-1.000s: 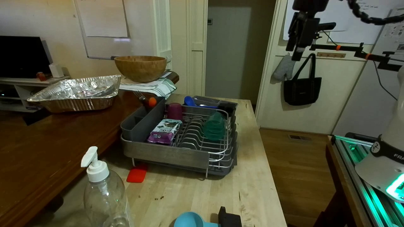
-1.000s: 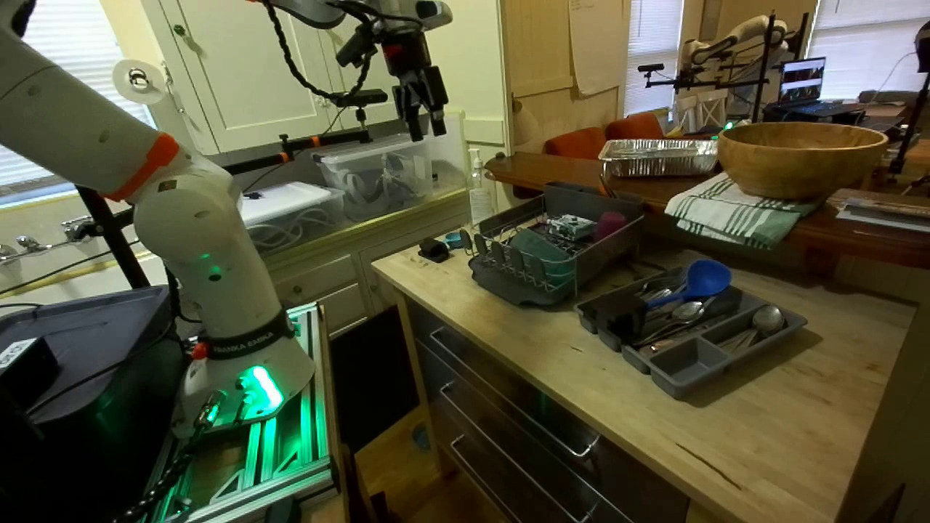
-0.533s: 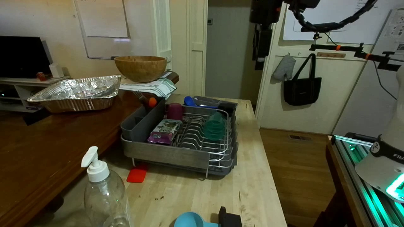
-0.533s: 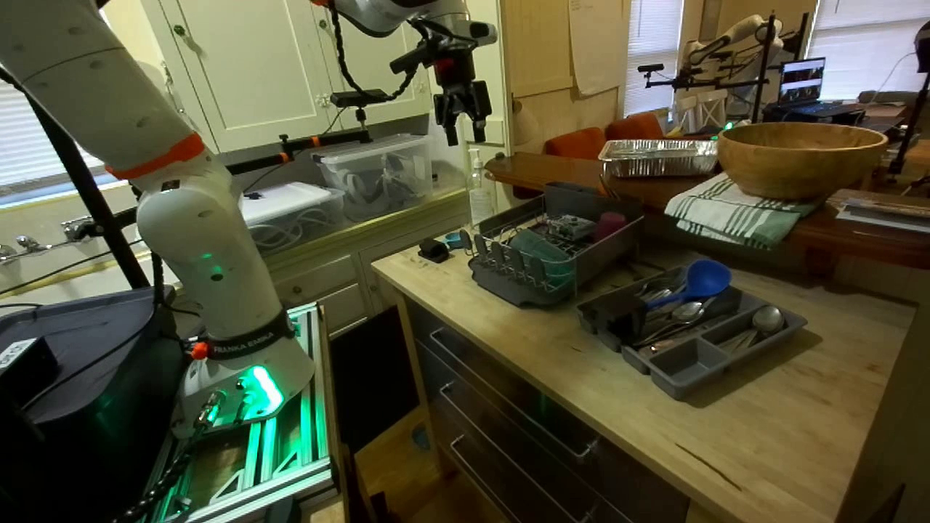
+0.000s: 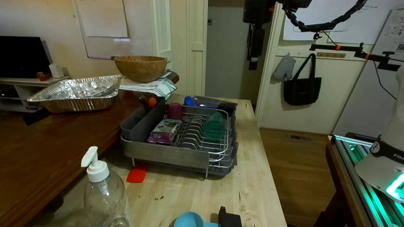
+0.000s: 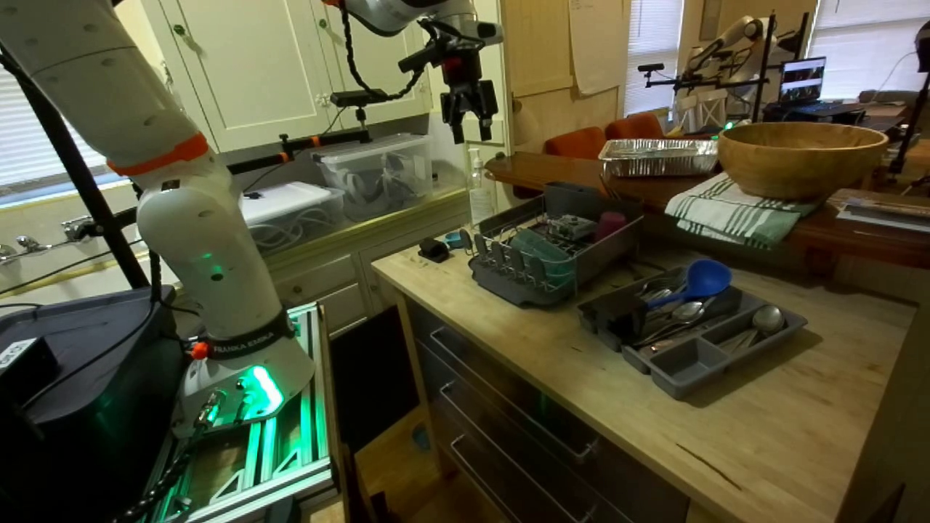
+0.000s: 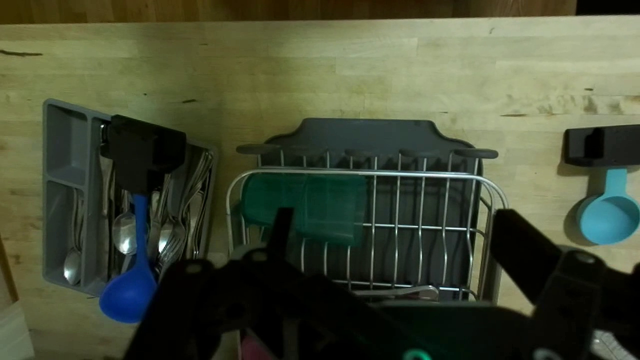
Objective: Move the green cup to the right and put it upside down
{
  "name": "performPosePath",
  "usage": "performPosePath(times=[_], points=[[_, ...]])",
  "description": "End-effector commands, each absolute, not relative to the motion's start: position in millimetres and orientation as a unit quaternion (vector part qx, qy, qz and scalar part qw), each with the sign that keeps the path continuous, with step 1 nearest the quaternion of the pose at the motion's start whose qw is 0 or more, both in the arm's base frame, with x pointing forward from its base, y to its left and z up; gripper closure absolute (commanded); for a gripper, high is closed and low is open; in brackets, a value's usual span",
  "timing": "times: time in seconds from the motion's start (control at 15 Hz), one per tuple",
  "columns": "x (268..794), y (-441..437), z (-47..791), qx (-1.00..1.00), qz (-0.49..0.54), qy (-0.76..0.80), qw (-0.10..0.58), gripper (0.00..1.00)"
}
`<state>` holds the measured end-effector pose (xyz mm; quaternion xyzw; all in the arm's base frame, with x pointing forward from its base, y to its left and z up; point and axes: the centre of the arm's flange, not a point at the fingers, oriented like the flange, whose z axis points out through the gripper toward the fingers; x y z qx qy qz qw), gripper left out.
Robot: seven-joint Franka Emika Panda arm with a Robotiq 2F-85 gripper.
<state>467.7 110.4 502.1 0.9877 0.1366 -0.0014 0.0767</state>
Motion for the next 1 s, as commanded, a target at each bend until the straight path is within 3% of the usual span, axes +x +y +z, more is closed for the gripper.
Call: performPosePath(times=[0.0,0.47,0.93], points=[[500,114,490,0.992,0.007,0.112,0.054,0.0],[582,104,452,0.993,-0.011,0.094,0.065,0.0],[582,120,385,0.993,-0.06,-0.03,0.101,0.0]])
